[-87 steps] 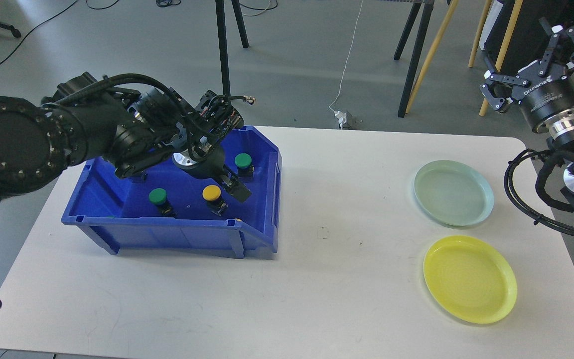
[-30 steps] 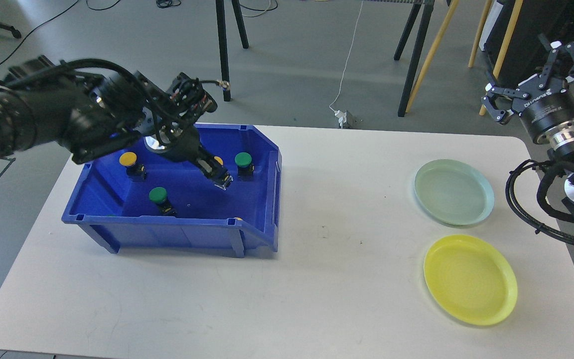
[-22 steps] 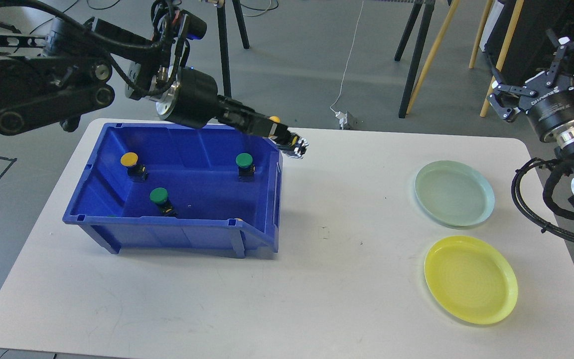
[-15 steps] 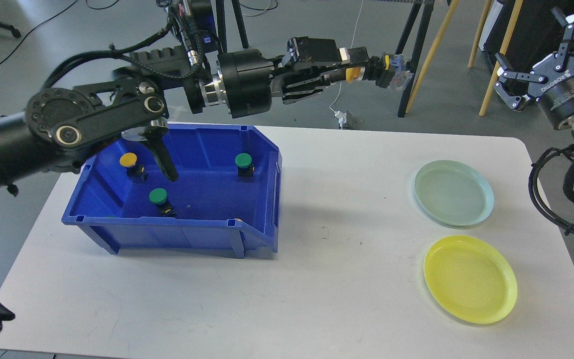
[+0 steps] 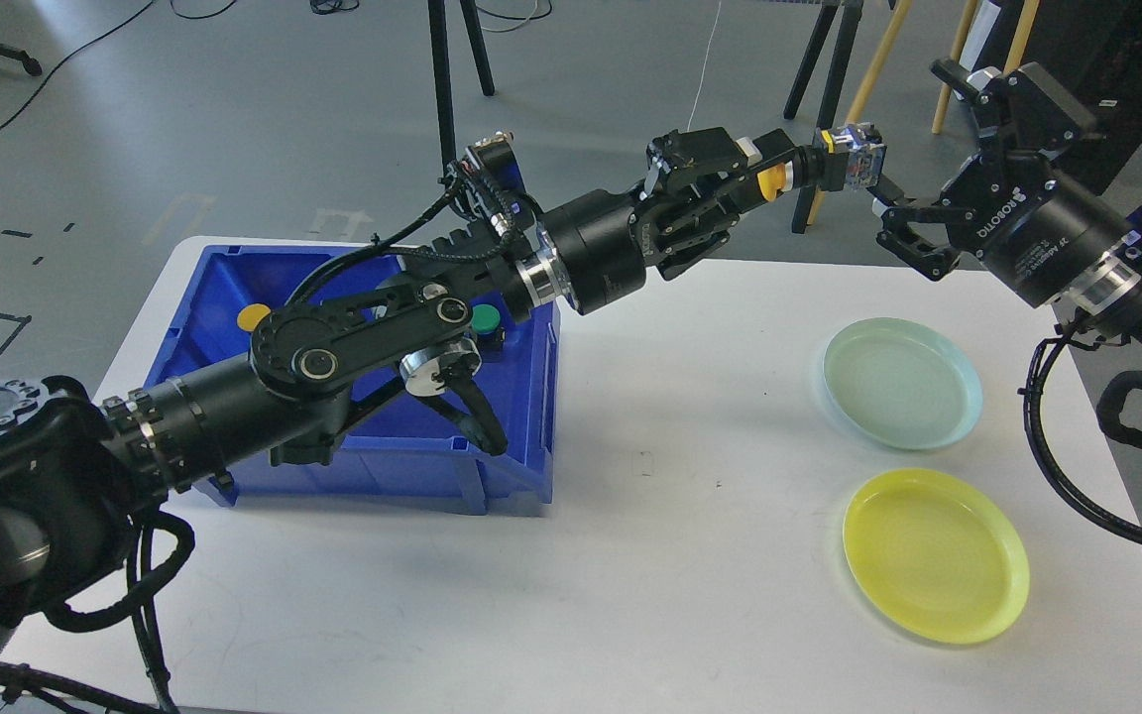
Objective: Pass button and place on color plate
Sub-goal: 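Lift the button and carry it toward the right gripper, then grasp the yellow button with the right gripper and release left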
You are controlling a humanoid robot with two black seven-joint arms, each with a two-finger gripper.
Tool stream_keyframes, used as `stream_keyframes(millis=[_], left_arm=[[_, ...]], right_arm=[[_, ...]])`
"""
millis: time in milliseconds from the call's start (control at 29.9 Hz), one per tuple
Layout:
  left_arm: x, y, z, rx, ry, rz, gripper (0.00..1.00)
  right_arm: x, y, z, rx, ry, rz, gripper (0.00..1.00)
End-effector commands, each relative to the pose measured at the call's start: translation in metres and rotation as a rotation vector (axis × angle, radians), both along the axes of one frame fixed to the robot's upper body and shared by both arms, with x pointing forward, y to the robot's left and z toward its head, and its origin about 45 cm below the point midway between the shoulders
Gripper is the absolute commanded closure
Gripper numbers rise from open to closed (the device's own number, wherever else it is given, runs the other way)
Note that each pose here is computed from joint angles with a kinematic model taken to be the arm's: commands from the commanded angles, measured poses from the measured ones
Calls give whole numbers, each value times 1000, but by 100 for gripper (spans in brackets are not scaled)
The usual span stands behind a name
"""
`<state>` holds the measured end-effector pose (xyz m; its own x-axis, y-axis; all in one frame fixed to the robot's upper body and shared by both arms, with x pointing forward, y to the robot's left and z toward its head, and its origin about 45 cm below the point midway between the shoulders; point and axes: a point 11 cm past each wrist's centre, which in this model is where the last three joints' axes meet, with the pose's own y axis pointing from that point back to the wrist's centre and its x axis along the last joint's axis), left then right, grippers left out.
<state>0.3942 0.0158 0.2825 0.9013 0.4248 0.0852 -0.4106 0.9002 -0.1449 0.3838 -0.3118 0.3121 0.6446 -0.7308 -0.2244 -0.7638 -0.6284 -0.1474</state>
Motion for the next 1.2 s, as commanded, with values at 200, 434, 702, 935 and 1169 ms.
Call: stream_keyframes(millis=[200, 434, 702, 935, 1169], left_arm=[[-1, 0, -1, 3, 2, -4, 93], [-1, -1, -2, 5, 2, -7, 93], [-1, -1, -1, 5, 1, -10, 93], [-3, -2, -3, 11, 1, -16, 92], [-4, -2, -4, 11, 2, -20, 92]], right_arm=[[-27, 6, 7, -26, 7, 68, 1], [-36, 13, 2, -21, 25, 93, 2], [-35, 15, 2, -18, 25, 98, 10], [-32, 20, 5, -19, 9, 107, 36], [-32, 25, -2, -20, 23, 118, 66]])
